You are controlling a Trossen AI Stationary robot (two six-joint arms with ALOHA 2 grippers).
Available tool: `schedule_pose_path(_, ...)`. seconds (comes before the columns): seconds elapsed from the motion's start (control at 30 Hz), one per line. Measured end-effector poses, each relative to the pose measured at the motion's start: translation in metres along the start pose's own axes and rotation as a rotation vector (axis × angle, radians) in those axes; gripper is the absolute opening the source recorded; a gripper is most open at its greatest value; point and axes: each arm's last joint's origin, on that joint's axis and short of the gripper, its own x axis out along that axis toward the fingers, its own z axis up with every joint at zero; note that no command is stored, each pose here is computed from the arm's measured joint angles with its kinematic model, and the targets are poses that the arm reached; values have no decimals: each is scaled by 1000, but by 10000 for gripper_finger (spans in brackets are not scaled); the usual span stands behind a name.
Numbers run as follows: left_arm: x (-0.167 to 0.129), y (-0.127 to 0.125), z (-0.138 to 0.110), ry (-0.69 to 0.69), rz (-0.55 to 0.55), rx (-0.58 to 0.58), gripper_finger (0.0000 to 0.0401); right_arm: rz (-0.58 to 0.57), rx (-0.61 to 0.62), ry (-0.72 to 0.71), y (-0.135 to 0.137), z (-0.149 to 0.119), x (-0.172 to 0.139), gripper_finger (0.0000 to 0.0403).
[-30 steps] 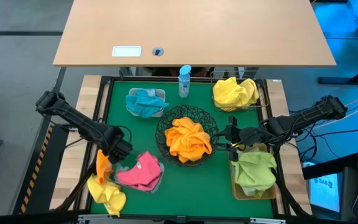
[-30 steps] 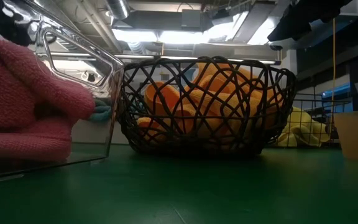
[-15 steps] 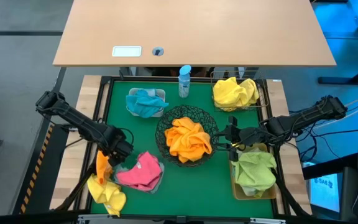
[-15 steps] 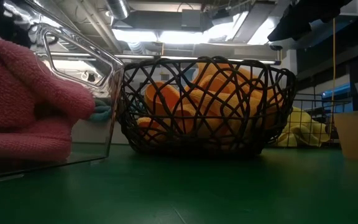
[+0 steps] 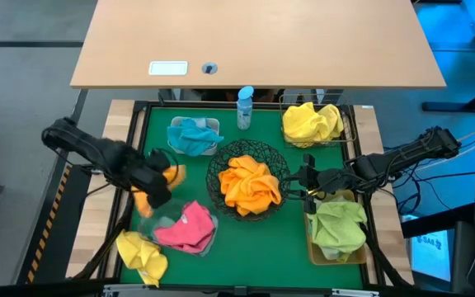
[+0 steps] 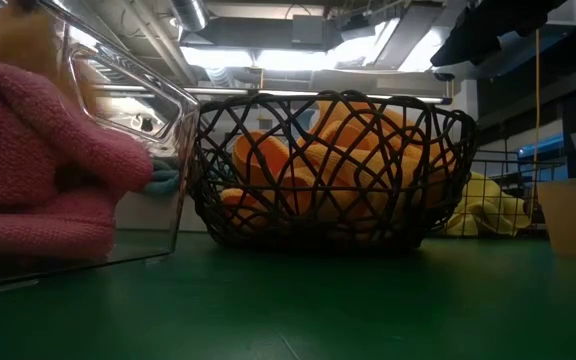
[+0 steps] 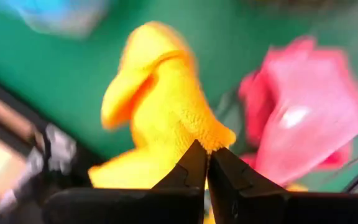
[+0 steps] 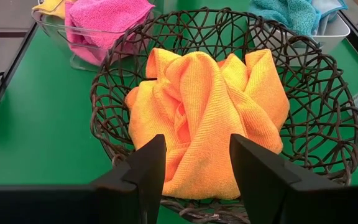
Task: Sort microfiber towel by color & place in baskets
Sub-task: Put the orange microfiber towel into the circle wire basket
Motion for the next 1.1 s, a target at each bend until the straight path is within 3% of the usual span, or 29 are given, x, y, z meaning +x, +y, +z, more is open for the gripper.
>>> schedule_pose_path(0.33,-78,5,26,-589,-142,-141,1,0,0,0,0,0,0,176)
schedule_pose_path(0.7,-108,-40,65,-1012,-357,-28,0,0,0,0,0,0,0,176)
schedule_pose_path(0.87,-107,-55,86,-1083,-404,43,0,0,0,-1,0,0,0,176)
schedule_pose_path(1.1,-71,-74,118,-980,-383,101,0,1,1,-4,0,0,-1,176)
